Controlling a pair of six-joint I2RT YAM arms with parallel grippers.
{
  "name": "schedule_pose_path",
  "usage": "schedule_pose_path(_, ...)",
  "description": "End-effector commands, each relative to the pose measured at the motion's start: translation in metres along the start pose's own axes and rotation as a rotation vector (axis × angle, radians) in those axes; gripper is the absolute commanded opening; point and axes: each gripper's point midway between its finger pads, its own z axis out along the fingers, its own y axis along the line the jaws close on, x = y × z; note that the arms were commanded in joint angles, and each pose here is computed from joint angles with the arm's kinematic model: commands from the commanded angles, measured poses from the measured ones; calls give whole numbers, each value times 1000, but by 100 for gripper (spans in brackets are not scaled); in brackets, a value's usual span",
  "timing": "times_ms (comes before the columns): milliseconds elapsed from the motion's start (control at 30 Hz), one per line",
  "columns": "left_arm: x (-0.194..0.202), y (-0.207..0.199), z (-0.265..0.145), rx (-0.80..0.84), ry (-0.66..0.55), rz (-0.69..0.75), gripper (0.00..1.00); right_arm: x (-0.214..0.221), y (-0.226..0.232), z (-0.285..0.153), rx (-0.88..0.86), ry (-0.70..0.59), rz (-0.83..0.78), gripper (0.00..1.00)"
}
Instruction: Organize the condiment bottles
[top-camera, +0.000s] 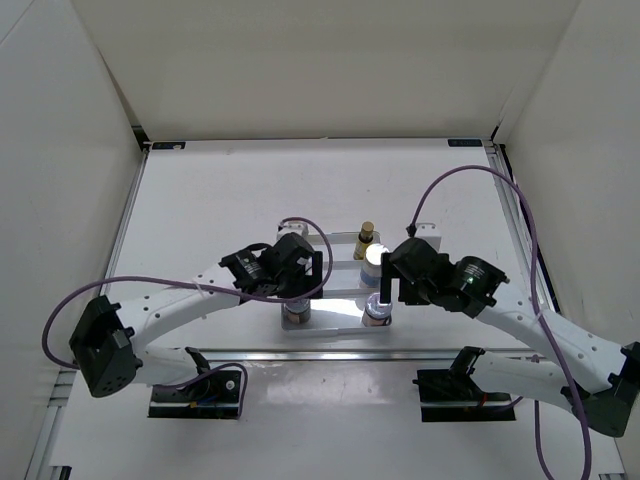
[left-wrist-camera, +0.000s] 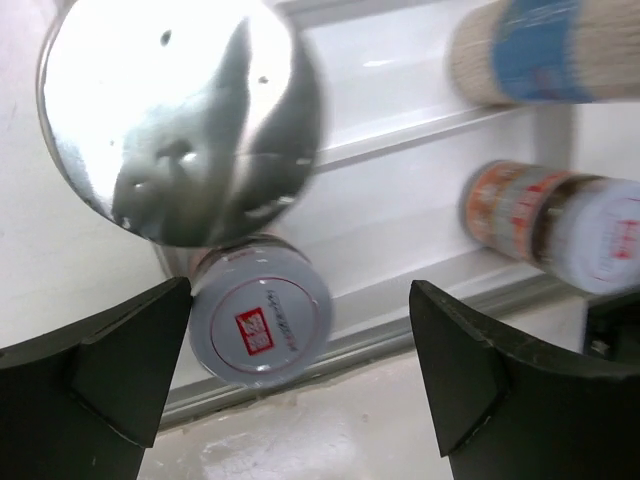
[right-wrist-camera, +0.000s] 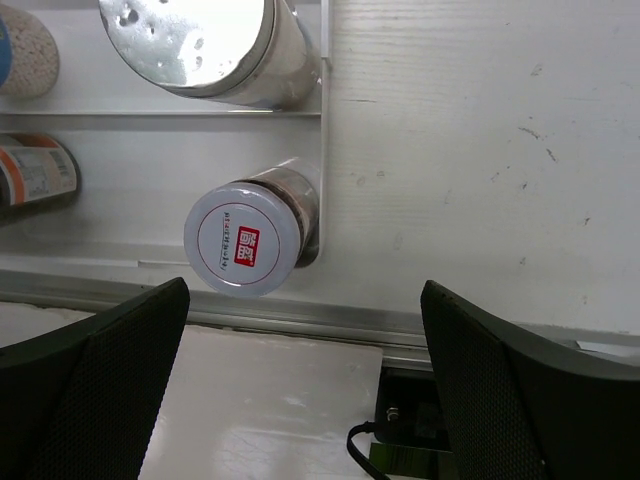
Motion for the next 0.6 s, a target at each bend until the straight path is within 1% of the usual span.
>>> schedule_pose_path(0, -33, -30, -43, 150, -103, 60, 100, -17, -9, -21, -6, -90, 8, 100)
schedule_pose_path(33, -42, -35, -53, 175, -134, 72, 100, -20, -11, -23, -4, -110, 13, 100)
schedule_pose_path(100, -47, -35, -70, 198, -156, 122, 100, -23, -16, -29, -6, -137, 23, 100)
schedule_pose_path(133, -52, -35, -84, 222, -188, 133, 100, -24, -18, -31, -5, -151, 28, 100)
schedule_pose_path(200, -68, -24, -103, 192, -277, 162, 100, -27, -26, -34, 12, -183, 44, 100)
schedule_pose_path(233, -76, -15, -121, 188, -341, 157, 100, -26, -29, -33, 19, -190, 54, 100)
schedule_pose_path(267, -87, 1, -128, 119, -414, 146, 100, -27, -32, -37, 20, -203, 59, 100)
schedule_pose_path(300, -90, 15, -141, 96, -477, 154, 100, -27, -32, -37, 20, -203, 59, 100)
schedule_pose_path(333, -99, 33, -148, 23, -541, 144, 100, -28, -38, -39, 37, -219, 70, 100)
schedule_pose_path(367, -101, 44, -154, -15, -576, 146, 100, -27, -41, -39, 41, -229, 72, 100)
schedule_pose_path(400, -100, 56, -154, -60, -596, 155, 100, -25, -43, -39, 47, -222, 68, 100)
schedule_pose_path(433, -102, 68, -162, -96, -633, 182, 100, -26, -47, -41, 58, -233, 69, 100)
schedule_pose_path(467, -106, 83, -167, -171, -664, 182, 100, -27, -48, -41, 65, -241, 70, 100)
schedule_pose_path(533, -102, 101, -164, -255, -662, 261, 100, -27, -56, -41, 91, -256, 68, 100)
schedule_pose_path(567, -102, 113, -167, -312, -680, 262, 100, -29, -57, -41, 100, -264, 69, 100)
